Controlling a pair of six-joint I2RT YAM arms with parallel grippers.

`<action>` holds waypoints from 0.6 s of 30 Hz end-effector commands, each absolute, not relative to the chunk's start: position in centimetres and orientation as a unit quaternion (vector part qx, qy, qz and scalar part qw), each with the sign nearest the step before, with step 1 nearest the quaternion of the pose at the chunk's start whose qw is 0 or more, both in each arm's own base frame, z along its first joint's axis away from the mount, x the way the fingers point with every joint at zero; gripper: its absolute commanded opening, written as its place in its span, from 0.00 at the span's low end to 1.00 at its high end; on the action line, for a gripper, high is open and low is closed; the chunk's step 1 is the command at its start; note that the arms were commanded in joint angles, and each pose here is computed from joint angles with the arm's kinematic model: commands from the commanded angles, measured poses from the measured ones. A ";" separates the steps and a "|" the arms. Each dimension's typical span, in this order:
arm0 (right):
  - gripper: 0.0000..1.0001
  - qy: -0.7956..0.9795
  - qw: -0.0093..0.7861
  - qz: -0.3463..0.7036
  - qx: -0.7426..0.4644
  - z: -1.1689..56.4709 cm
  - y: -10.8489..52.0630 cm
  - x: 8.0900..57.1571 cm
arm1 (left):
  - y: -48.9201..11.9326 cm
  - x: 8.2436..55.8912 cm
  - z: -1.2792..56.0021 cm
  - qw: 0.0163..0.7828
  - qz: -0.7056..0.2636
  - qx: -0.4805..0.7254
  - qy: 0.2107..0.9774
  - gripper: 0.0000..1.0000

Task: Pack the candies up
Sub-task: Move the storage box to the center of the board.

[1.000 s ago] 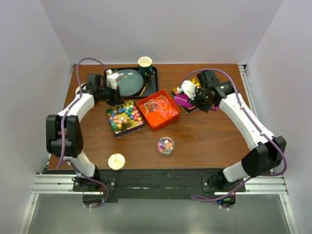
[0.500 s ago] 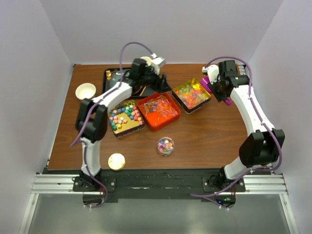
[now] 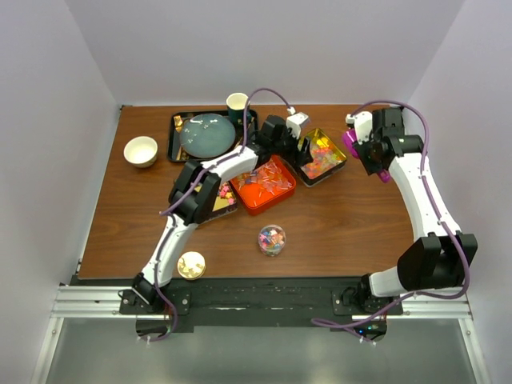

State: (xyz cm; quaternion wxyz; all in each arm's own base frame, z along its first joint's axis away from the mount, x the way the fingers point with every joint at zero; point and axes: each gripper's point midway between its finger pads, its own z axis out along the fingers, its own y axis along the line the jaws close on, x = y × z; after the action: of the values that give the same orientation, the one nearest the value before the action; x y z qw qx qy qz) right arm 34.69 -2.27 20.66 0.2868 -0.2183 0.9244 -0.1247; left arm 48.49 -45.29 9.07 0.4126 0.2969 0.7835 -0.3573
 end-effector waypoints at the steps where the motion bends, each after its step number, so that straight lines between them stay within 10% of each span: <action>1: 0.00 0.923 0.310 -0.117 -0.198 21.2 -2.4 34.7 | -44.0 48.0 7.8 0.390 -0.345 0.281 0.806 0.78; 18: 0.00 0.927 0.300 -0.085 -0.207 20.1 -1.4 36.6 | -36.9 41.3 1.5 0.280 -0.236 0.423 0.829 0.60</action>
State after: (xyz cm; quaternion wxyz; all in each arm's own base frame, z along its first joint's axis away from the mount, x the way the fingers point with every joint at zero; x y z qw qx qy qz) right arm 34.64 -1.93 18.01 0.2584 -0.2179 0.9364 -0.0942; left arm 45.42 -41.39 6.83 0.3812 0.3854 0.7891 -0.2889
